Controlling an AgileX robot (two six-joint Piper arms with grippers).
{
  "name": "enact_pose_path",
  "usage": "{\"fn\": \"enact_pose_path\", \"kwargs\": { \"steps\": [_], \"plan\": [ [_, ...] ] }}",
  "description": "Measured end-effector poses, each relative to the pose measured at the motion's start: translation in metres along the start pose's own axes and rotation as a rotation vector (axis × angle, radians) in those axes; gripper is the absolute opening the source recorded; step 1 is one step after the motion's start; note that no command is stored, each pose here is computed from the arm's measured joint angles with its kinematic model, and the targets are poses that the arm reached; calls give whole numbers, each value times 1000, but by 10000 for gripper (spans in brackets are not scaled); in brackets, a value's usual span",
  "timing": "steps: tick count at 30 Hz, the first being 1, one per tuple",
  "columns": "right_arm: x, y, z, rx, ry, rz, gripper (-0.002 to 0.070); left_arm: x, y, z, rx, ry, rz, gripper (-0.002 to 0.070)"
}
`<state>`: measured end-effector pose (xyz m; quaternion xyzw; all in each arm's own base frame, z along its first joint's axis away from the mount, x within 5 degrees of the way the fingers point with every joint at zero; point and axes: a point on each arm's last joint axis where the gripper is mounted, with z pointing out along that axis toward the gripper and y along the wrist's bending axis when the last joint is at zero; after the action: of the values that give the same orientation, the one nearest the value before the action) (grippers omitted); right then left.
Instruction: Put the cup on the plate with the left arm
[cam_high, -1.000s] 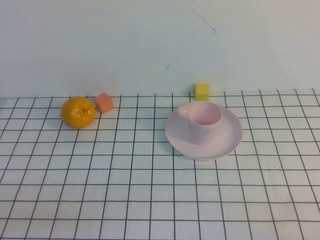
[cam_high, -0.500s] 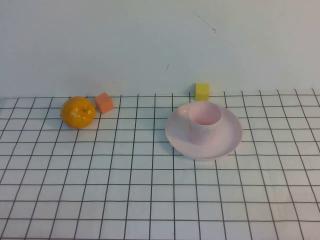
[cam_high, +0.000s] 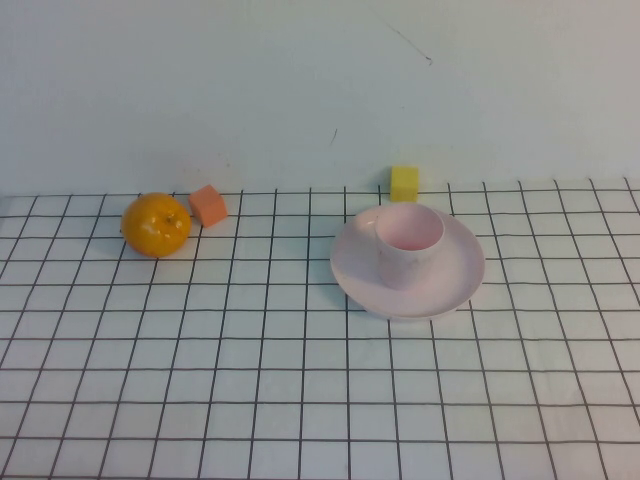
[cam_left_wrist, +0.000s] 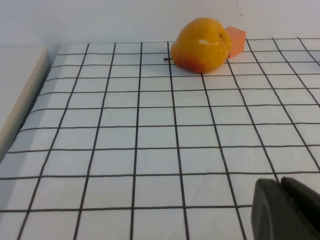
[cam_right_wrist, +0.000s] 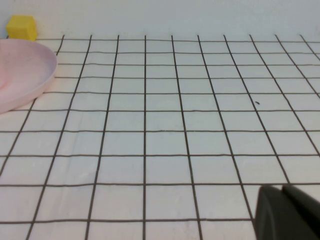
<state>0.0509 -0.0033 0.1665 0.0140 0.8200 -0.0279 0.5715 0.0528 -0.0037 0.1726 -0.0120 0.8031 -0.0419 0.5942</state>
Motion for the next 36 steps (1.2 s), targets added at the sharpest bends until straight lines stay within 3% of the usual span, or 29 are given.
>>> {"fn": "enact_pose_path", "kwargs": {
  "steps": [36],
  "plan": [
    [0,0,0,0,0,0,-2,0,4,0,-71,-4,-24,-1]
  ]
}}
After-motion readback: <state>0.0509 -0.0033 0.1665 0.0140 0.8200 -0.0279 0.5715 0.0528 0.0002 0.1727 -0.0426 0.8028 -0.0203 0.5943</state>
